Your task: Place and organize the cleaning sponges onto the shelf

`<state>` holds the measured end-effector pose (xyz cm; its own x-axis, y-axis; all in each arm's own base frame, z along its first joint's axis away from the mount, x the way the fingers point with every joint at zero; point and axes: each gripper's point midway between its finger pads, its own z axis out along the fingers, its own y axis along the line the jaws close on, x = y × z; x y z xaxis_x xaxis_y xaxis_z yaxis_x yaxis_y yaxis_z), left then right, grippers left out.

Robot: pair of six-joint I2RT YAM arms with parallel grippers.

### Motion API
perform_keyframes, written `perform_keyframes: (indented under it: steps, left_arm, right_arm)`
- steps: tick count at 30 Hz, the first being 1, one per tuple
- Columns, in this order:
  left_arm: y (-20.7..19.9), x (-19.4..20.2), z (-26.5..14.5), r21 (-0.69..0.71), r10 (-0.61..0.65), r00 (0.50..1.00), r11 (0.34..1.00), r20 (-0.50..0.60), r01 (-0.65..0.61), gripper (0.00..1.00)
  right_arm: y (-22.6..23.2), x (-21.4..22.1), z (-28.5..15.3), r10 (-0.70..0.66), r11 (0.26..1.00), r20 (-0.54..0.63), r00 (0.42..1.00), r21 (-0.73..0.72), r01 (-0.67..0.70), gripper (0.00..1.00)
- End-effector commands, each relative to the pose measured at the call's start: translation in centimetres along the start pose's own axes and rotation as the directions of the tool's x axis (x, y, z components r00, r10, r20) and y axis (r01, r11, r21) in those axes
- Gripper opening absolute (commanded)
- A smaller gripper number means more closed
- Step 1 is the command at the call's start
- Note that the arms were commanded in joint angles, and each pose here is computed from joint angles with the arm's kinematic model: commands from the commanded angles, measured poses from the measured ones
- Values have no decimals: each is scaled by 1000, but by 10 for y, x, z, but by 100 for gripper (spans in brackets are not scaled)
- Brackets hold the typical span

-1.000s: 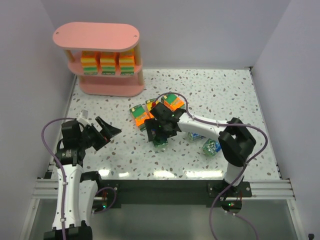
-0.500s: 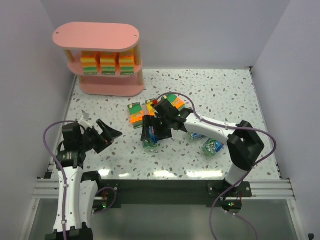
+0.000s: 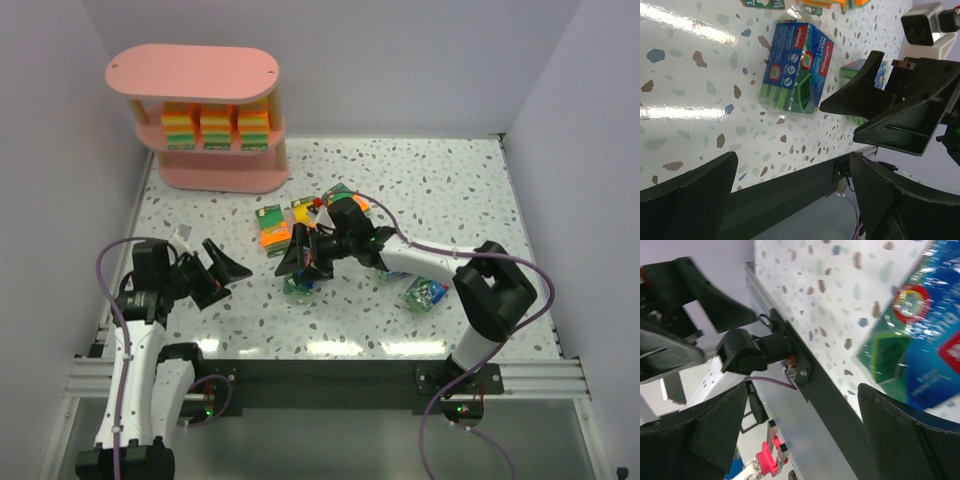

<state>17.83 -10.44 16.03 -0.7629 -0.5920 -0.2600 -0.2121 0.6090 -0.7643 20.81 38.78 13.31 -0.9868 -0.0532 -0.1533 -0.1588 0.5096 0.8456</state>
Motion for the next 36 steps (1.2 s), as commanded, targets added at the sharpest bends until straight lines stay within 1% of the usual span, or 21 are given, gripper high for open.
perform_keyframes:
  steps: [1,3,5,6,7,8,9,10,12,15,16,17,18,19,20,21,22,24,26,30,36]
  left_arm:
    - [-25,-2,2,53,125,991,991,-40,-123,100]
    - [-36,-5,7,64,143,989,988,-37,-141,100]
    - [-46,10,18,75,182,978,982,-99,-175,100]
    - [-49,7,25,45,179,981,983,-80,-175,100]
    - [-53,25,33,41,213,967,977,-140,-209,100]
    - [-55,31,38,24,191,970,982,-151,-189,100]
    - [-54,30,46,0,190,974,981,-126,-192,100]
    - [-56,43,51,-3,200,968,979,-150,-203,100]
    - [-51,42,59,-57,137,986,988,-93,-142,100]
    - [-52,49,66,-64,54,998,996,-24,-56,100]
    - [-55,60,67,-53,52,998,997,-33,-54,100]
    - [-52,67,72,-68,-4,999,998,-34,2,100]
    - [-54,67,81,-77,-15,1000,997,-1,14,100]
    - [-57,84,85,-76,-3,1000,997,-28,1,100]
    - [-60,91,89,-89,-57,998,995,-22,55,100]
    - [-65,92,96,-82,-70,997,994,9,71,100]
    - [-64,106,104,-99,-65,998,993,-8,64,100]
    - [-73,109,114,-88,-133,991,987,31,135,100]
    - [-78,104,119,-76,-201,976,975,79,207,95]
    - [-88,82,119,-9,-279,942,958,186,285,67]
    - [-74,86,122,-56,-336,921,934,195,353,54]
  right_arm:
    - [63,-2,-17,-104,968,-14,994,-231,98,95]
    - [75,-7,-25,-122,961,12,992,-248,121,95]
    - [69,-18,-32,-126,974,78,989,-178,138,95]
    - [63,-18,-44,-109,988,89,990,-100,118,95]
    - [54,-23,-52,-148,988,121,981,-26,153,95]
    - [42,-44,-63,-154,986,224,962,91,137,97]
    - [33,-40,-82,-145,981,242,959,162,108,98]
    - [24,-46,-93,-147,972,280,949,218,87,98]
    - [-7,-59,-126,-122,933,366,923,360,-20,99]
    - [-25,-65,-173,-130,881,462,877,460,-112,99]
    - [-24,-65,-184,-139,879,479,867,462,-114,99]
    - [-28,-67,-192,-134,874,493,859,468,-132,99]
    - [-31,-64,-196,-132,868,491,861,477,-140,99]
    - [-32,-62,-200,-136,865,493,859,482,-139,99]
    - [-33,-61,-202,-136,864,494,859,484,-142,99]
    - [-35,-58,-204,-134,861,488,863,489,-143,99]
    - [-36,-56,-205,-139,860,484,864,492,-137,99]
    - [-39,-50,-209,-142,857,483,864,497,-137,99]
    - [-42,-45,-214,-156,853,484,861,505,-130,99]
    - [-48,-34,-223,-181,837,465,867,535,-113,99]
    - [-57,-26,-226,-185,829,454,872,548,-110,99]
